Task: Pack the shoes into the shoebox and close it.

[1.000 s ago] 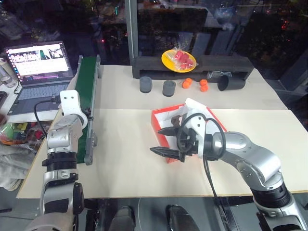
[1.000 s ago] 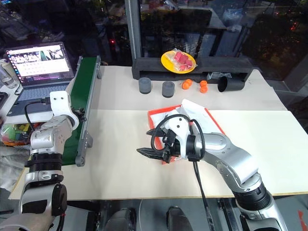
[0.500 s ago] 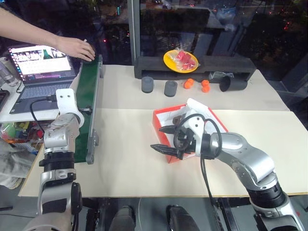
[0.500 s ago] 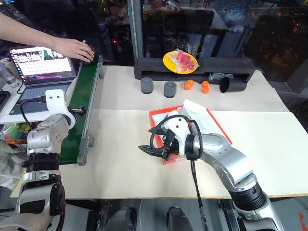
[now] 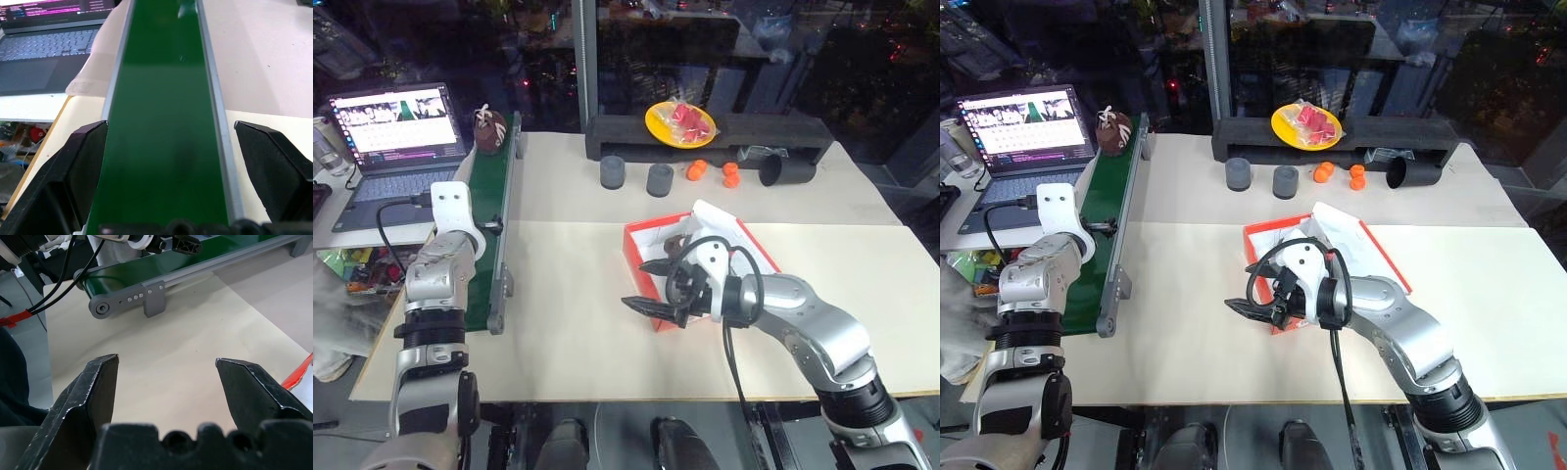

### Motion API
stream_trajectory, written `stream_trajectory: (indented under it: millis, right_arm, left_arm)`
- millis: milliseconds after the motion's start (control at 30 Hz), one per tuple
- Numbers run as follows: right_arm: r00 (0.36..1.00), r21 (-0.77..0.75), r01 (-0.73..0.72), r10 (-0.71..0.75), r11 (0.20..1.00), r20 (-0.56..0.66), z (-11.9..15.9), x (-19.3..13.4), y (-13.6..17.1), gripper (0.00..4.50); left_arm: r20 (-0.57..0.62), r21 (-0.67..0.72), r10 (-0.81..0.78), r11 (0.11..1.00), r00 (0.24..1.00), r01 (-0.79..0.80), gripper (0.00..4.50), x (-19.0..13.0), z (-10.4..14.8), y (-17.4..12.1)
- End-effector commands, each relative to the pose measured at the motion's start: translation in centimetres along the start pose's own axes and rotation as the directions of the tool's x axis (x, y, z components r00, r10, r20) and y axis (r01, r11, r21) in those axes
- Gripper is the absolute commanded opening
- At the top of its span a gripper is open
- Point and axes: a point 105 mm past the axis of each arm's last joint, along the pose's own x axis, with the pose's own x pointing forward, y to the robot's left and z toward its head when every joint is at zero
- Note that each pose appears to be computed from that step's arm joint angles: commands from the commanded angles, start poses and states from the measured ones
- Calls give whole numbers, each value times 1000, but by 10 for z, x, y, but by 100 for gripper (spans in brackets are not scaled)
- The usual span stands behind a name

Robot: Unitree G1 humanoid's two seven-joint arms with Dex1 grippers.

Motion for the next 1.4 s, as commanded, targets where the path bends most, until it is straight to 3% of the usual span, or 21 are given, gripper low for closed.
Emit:
stream_trajectory:
  millis: [33, 1133, 1400]
  right_arm:
    - [1000, -38, 10, -9, 999, 29, 10, -3, 1, 447]
    - [999, -52, 50, -50, 997, 6, 5, -3, -5, 447]
    - [998, -56, 62, -61, 997, 18, 9, -5, -6, 447]
  left_arm:
    - [58, 18, 19, 1000, 998, -20, 450, -3, 18, 7]
    - [31, 50, 45, 998, 998, -47, 450, 1, 7, 12]
    - [-50, 24, 17, 1000, 999, -16, 450, 3, -7, 3]
